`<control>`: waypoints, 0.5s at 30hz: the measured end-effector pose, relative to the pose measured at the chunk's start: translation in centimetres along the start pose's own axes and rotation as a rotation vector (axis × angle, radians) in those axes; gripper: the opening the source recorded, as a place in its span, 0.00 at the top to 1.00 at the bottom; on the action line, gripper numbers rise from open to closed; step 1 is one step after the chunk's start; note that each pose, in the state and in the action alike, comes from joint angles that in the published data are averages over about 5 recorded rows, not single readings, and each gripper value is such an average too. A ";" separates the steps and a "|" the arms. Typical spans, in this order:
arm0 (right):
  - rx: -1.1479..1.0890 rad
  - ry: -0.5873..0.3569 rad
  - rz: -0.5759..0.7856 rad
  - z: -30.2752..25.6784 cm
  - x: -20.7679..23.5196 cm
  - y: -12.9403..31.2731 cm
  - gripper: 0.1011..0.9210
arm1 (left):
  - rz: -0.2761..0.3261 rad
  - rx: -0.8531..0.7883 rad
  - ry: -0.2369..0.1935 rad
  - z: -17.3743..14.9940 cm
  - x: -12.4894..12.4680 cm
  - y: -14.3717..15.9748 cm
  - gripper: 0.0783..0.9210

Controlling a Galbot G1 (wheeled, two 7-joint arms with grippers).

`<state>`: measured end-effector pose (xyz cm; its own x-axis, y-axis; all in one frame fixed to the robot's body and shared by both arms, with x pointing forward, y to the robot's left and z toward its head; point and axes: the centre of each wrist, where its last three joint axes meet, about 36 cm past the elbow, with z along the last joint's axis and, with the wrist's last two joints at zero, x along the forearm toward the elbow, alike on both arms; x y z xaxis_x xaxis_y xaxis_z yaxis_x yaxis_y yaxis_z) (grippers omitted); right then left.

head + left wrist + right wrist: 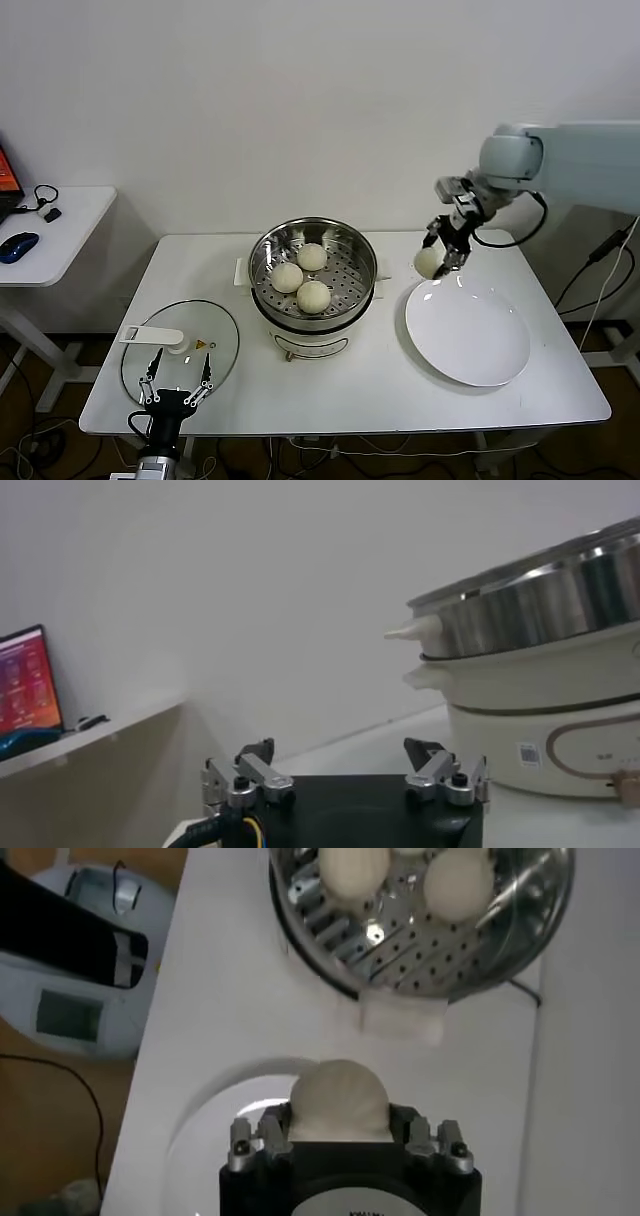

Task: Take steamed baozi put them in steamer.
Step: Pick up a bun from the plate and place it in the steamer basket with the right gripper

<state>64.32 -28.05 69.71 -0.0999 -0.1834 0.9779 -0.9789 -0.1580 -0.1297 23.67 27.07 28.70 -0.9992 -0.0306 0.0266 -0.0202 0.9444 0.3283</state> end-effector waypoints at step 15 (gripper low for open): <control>0.105 -0.006 0.026 -11.7 -0.5 -3.9 0.34 | -0.001 -0.010 -0.007 -0.3 0.2 0.2 0.12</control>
<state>66.13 -16.03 71.67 -0.1241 -0.1946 0.9730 -0.9518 -0.2538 -0.1722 23.52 27.19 29.07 -0.9994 -0.0294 0.0195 -0.0211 0.9411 0.3375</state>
